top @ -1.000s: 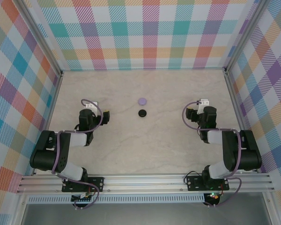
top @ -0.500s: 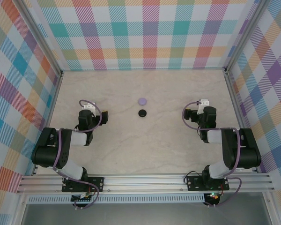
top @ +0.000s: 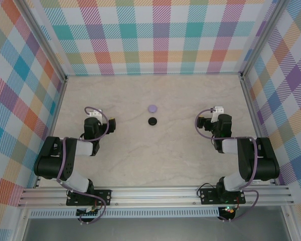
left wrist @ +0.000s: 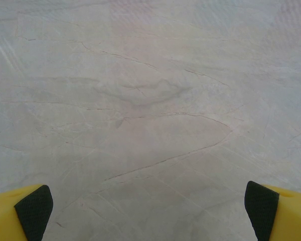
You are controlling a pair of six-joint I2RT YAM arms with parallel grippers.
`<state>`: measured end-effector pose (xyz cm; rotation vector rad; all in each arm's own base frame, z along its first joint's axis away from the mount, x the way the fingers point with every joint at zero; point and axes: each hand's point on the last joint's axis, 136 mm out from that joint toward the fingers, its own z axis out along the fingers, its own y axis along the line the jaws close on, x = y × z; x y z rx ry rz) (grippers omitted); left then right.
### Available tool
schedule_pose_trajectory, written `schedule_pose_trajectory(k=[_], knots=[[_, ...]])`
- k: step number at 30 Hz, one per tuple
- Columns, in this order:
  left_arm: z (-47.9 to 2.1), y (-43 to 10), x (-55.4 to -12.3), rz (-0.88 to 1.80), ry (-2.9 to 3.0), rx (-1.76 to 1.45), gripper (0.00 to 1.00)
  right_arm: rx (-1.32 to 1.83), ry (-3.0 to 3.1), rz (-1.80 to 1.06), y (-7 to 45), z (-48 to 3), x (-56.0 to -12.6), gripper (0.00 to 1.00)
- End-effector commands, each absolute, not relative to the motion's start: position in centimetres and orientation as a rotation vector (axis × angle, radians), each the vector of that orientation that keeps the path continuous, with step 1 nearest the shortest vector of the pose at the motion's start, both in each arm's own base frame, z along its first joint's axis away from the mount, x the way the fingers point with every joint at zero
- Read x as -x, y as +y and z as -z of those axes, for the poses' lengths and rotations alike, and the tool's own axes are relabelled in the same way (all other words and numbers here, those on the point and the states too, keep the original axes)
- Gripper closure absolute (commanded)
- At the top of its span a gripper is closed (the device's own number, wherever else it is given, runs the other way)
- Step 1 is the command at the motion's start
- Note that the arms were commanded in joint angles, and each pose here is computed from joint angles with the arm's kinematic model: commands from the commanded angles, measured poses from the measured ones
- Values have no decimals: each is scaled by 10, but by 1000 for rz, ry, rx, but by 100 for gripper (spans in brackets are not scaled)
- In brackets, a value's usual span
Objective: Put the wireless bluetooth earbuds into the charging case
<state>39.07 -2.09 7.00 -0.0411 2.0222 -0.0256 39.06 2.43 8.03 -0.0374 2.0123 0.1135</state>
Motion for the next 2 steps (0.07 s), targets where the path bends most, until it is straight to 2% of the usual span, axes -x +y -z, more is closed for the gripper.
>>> schedule_pose_trajectory(k=[1,2], knots=[[-78,-14,-398,17,1994,71,0,50,1967,-125,25,-91,-397,0],[-78,-14,-398,17,1993,72,0,50,1965,-125,24,-92,-397,0]])
